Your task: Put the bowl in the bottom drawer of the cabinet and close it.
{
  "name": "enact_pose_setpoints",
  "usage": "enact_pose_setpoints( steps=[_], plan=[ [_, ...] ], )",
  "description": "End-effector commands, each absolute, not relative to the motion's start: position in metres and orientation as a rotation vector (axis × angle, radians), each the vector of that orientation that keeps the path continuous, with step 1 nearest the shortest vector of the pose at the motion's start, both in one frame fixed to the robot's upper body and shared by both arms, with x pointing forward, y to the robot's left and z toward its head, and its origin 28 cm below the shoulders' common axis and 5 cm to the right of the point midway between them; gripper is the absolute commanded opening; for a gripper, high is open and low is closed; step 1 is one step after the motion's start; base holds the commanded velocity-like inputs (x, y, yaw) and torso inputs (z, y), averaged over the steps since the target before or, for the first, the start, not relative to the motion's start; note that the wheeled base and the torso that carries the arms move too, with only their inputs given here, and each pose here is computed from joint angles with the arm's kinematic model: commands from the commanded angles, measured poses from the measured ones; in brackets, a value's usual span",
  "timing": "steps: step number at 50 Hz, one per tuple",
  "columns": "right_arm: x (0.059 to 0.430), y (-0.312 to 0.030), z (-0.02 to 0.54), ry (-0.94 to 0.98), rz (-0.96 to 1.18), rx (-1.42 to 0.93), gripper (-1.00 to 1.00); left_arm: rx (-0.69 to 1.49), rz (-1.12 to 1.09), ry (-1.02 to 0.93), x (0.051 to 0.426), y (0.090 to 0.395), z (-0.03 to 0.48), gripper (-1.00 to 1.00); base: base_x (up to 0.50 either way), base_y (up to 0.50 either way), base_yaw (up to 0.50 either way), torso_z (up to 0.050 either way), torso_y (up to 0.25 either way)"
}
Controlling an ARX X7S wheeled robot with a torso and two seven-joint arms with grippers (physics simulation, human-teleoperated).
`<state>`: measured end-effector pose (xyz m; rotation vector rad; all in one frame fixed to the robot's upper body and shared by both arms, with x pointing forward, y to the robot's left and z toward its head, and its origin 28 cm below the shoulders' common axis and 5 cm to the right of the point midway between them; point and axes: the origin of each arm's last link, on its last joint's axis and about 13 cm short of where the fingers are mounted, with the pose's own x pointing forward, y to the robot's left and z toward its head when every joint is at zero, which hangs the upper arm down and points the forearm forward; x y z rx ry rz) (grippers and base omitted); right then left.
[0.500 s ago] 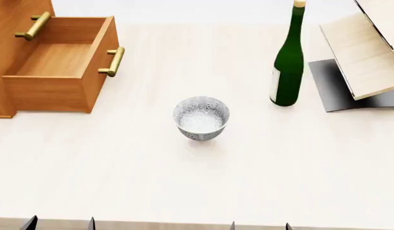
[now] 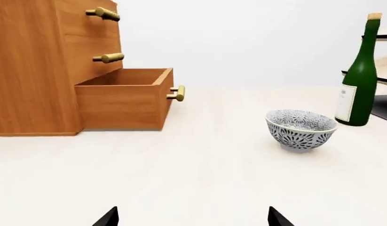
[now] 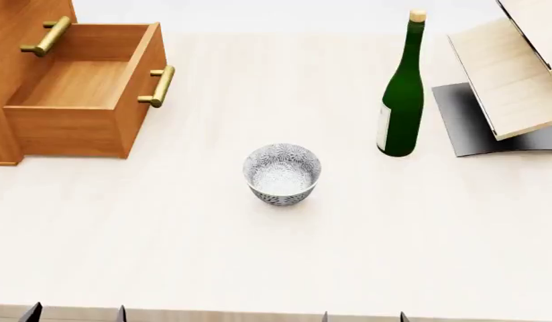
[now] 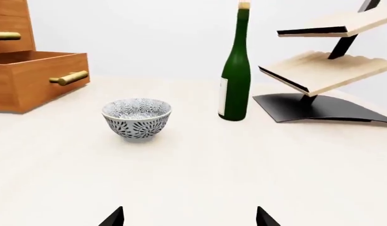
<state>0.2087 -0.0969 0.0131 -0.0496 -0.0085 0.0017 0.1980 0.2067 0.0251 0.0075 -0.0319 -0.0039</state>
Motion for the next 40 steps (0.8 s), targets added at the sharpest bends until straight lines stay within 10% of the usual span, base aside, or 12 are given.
enact_pose_setpoints(
  steps=[1,40],
  plan=[
    [0.206,-0.096,0.018,-0.011,0.006,-0.055,1.0,0.026,-0.033,-0.096,0.158,0.205,0.043,1.0,0.0,0.0,0.0,0.0,0.0],
    [0.208,-0.109,0.149,-0.22,-0.011,-0.156,1.0,0.034,-0.005,-0.157,0.109,0.217,0.035,1.0,0.0,0.0,0.0,0.0,0.0]
  ],
)
